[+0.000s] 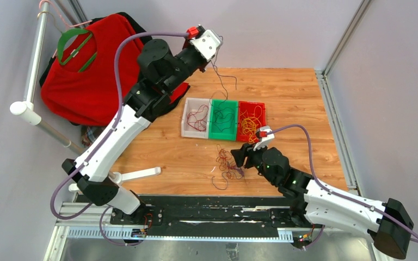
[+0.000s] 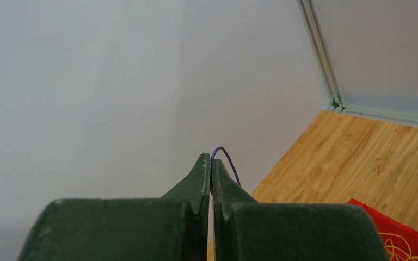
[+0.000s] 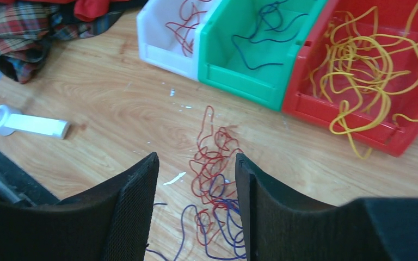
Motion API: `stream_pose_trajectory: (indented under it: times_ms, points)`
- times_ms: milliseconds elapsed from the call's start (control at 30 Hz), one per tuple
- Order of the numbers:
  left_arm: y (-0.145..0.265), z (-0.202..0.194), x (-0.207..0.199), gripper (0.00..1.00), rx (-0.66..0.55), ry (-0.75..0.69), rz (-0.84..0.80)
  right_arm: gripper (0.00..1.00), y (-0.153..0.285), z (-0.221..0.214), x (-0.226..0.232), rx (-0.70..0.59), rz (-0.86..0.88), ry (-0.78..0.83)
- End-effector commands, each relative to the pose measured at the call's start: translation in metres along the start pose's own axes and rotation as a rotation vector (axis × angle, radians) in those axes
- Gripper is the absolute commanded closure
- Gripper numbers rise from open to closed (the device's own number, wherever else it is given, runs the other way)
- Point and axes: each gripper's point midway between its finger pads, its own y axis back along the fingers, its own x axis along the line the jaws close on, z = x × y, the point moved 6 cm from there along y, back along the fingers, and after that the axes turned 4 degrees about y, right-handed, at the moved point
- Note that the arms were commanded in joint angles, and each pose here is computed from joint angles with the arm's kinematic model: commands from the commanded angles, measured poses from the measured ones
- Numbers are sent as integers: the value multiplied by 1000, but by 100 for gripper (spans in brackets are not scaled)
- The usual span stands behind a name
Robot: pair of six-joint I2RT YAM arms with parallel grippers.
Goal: Untangle the cables
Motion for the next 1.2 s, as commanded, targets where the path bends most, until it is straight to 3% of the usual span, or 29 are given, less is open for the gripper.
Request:
stream_pose_trajectory:
  times_ms: [0, 433, 767, 1000, 1167]
  points:
    - [-20, -22, -6, 99, 33, -28, 18, 46, 4, -4, -20, -3, -122, 34]
    - [-47, -94, -14, 99, 186, -62, 15, 49, 10, 0, -43, -21, -230, 23]
    - [-34, -130, -30, 99, 295, -84, -35, 49, 12, 2, -51, -22, -252, 11]
    - [-19, -183, -43, 100, 482, -173, -57, 51, 11, 2, -51, -22, -252, 1]
    - [-23, -207, -59, 99, 505, -155, -100, 51, 8, 3, -53, -17, -262, 11]
